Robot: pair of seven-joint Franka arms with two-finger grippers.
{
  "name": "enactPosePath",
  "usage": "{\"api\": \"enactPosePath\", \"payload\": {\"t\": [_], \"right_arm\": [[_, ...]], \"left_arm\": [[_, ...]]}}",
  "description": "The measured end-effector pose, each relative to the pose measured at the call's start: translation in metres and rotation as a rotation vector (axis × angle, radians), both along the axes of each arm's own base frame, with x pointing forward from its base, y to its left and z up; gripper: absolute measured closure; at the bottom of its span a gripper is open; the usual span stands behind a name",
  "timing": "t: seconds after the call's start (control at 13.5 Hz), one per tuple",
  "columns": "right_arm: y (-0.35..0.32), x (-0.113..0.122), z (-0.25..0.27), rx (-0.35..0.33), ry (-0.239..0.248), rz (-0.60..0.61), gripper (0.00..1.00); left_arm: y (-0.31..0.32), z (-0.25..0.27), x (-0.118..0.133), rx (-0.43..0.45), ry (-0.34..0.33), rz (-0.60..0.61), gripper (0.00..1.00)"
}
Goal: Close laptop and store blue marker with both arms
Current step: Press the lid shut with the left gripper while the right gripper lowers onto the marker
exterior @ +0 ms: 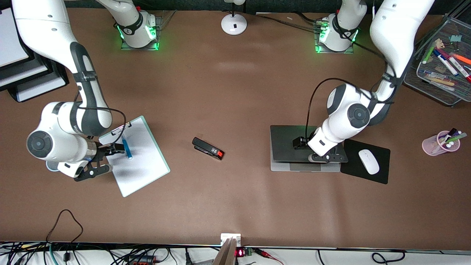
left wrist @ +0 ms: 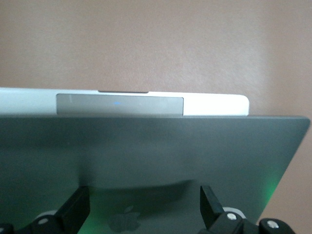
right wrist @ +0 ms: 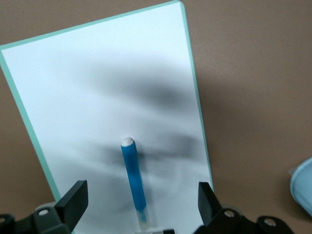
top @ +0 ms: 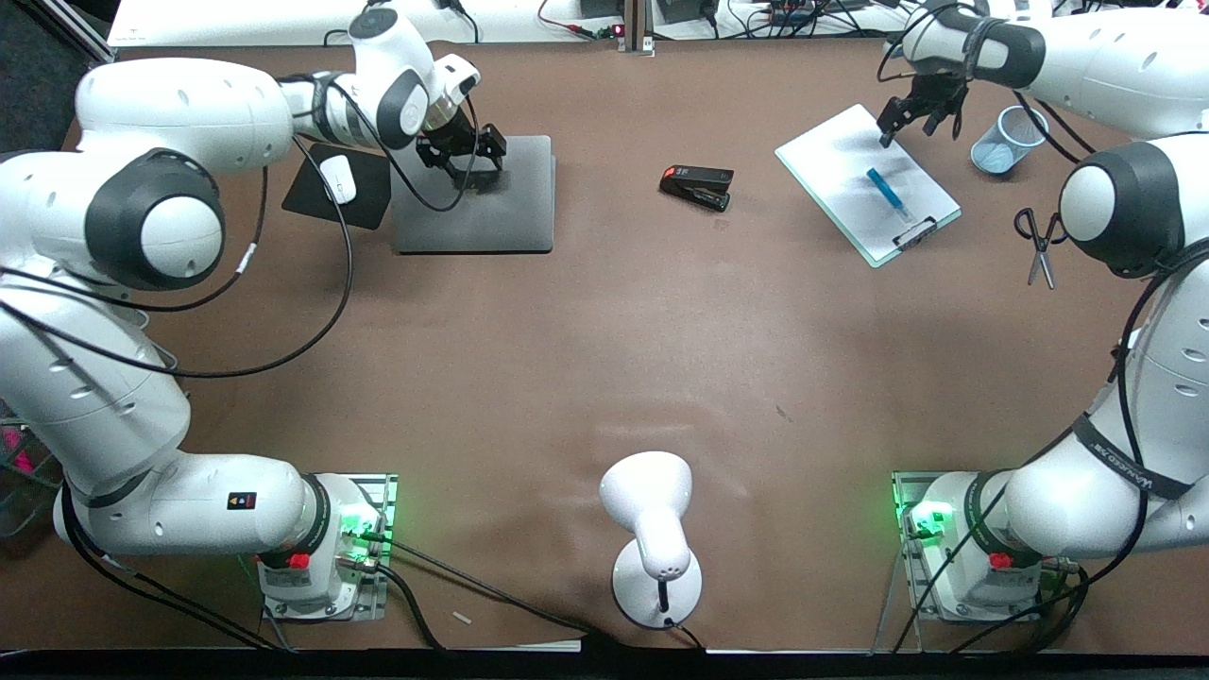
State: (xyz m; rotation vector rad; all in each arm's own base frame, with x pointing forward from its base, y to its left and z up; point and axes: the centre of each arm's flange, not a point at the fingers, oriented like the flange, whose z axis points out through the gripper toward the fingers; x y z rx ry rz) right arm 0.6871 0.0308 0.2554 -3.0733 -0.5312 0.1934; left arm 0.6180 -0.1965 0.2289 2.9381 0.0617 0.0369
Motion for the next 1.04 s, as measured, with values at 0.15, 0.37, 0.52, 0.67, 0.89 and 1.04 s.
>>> {"api": "enactPosePath", "payload": {"t": [0.15, 0.37, 0.52, 0.67, 0.89, 1.04], "right_arm": [[0.011, -0.001, -0.010, -0.002, -0.002, 0.017, 0.00], [0.018, -0.001, -0.021, -0.004, 0.000, 0.027, 0.03], [0.014, -0.001, -0.029, -0.007, -0.003, 0.026, 0.04], [0.011, 0.001, -0.039, -0.008, -0.012, 0.044, 0.16], [0.011, 0.001, -0.049, -0.009, -0.016, 0.057, 0.20], [0.011, 0.001, -0.049, -0.008, -0.015, 0.060, 0.26]], "left_arm": [[0.002, -0.018, 0.002, -0.008, -0.007, 0.010, 0.00], [0.002, -0.028, 0.004, -0.011, -0.013, 0.014, 0.00], [0.002, -0.023, 0.009, -0.005, -0.032, 0.003, 0.00], [0.003, -0.010, 0.016, 0.007, -0.043, -0.006, 0.00], [0.012, 0.040, 0.028, 0.041, -0.020, -0.013, 0.00], [0.025, 0.088, 0.032, 0.065, -0.023, -0.003, 0.00]]}}
